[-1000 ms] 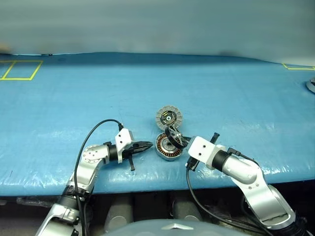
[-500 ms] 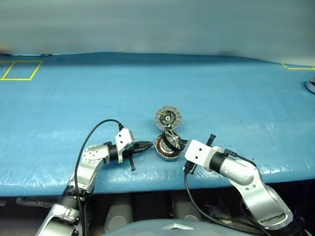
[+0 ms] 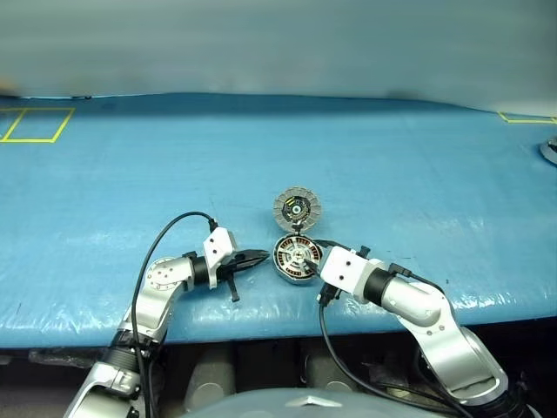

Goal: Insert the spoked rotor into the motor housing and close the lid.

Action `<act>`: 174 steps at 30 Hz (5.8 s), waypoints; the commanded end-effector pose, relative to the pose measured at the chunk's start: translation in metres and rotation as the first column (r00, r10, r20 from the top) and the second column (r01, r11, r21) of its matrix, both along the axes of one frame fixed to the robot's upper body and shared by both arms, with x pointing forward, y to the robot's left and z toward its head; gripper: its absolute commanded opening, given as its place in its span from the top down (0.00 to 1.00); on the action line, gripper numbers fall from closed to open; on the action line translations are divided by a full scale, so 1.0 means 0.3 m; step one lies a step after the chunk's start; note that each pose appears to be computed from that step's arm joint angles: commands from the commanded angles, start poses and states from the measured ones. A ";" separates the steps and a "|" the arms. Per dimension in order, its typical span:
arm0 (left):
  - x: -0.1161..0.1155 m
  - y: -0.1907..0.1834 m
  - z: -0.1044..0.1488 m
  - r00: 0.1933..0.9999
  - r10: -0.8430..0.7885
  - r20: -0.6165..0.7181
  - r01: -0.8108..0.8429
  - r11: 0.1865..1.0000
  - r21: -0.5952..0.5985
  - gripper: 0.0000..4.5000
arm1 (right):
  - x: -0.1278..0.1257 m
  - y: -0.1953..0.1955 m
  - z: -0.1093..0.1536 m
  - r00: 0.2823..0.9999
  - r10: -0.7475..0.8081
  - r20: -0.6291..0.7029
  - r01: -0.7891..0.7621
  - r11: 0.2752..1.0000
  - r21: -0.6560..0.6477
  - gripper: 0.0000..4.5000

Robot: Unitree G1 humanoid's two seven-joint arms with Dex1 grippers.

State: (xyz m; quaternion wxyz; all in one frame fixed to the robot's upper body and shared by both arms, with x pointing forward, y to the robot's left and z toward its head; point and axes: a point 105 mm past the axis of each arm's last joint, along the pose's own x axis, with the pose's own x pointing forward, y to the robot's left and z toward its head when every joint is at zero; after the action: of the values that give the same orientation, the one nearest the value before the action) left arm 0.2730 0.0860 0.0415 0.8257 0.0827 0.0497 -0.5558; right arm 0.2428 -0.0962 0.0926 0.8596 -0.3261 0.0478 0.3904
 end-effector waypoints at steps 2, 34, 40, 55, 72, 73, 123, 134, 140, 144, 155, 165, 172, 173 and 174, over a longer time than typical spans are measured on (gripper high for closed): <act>0.004 -0.012 0.028 0.999 0.002 0.041 -0.001 1.000 -0.019 1.00 | 0.011 0.007 0.052 1.000 0.004 0.022 -0.006 0.997 0.079 0.54; 0.047 -0.015 0.048 0.990 0.139 0.025 -0.135 0.984 -0.120 1.00 | 0.355 -0.273 0.088 0.873 -0.484 0.066 0.476 0.873 0.104 0.99; 0.037 -0.022 0.042 0.992 0.123 0.021 -0.120 0.986 -0.120 1.00 | 0.454 -0.131 0.055 0.950 -0.168 -0.264 0.263 0.885 0.383 0.99; 0.034 0.042 0.031 0.973 0.231 0.031 -0.226 0.968 -0.104 1.00 | 0.286 0.002 0.138 0.893 0.335 -0.299 -0.160 0.859 0.486 0.99; 0.060 0.040 0.043 0.973 0.228 0.017 -0.225 0.967 -0.118 1.00 | 0.071 0.021 -0.093 0.912 0.193 -0.362 -0.073 0.945 0.319 0.99; 0.059 0.037 0.041 0.974 0.226 0.017 -0.223 0.968 -0.117 1.00 | 0.075 0.020 -0.113 0.914 0.168 -0.369 -0.048 0.949 0.313 0.99; 0.043 -0.006 0.018 0.974 0.228 0.011 -0.225 0.967 -0.120 1.00 | 0.039 0.052 -0.003 0.935 0.232 -0.267 -0.087 0.882 0.463 0.33; 0.036 0.000 0.014 0.971 0.239 0.006 -0.236 0.964 -0.120 1.00 | 0.054 0.032 -0.104 0.938 0.189 -0.291 -0.088 0.942 0.325 0.33; 0.033 0.002 0.011 0.970 0.244 0.000 -0.242 0.963 -0.119 1.00 | 0.071 0.042 -0.094 0.940 0.170 -0.297 -0.044 0.920 0.390 0.33; 0.031 0.003 0.008 0.969 0.247 -0.001 -0.245 0.962 -0.118 1.00 | 0.066 0.043 -0.113 0.937 0.170 -0.306 -0.053 0.933 0.356 0.33; 0.033 0.004 0.009 0.969 0.246 -0.001 -0.245 0.963 -0.116 1.00 | 0.077 0.039 -0.166 0.926 0.105 -0.363 0.031 0.936 0.350 0.33; 0.036 0.003 0.013 0.970 0.243 0.001 -0.241 0.963 -0.117 1.00 | 0.068 0.020 -0.157 0.918 0.131 -0.375 0.011 0.935 0.354 0.33; 0.033 -0.006 0.012 0.972 0.235 0.002 -0.233 0.965 -0.119 1.00 | 0.044 0.044 -0.095 0.906 0.221 -0.362 -0.060 0.912 0.406 0.33; 0.033 -0.005 0.012 0.972 0.235 0.002 -0.233 0.965 -0.118 1.00 | 0.047 0.043 -0.098 0.908 0.215 -0.360 -0.060 0.916 0.396 0.33; 0.033 -0.005 0.012 0.972 0.236 0.002 -0.234 0.965 -0.118 1.00 | 0.051 0.040 -0.106 0.911 0.205 -0.359 -0.057 0.923 0.380 0.33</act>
State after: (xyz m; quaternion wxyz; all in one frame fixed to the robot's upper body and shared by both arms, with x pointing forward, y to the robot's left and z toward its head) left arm 0.2822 0.0900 0.0355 0.8932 0.0287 0.0411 -0.4468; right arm 0.2612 -0.0856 0.0635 0.8550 -0.0736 0.1165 0.5000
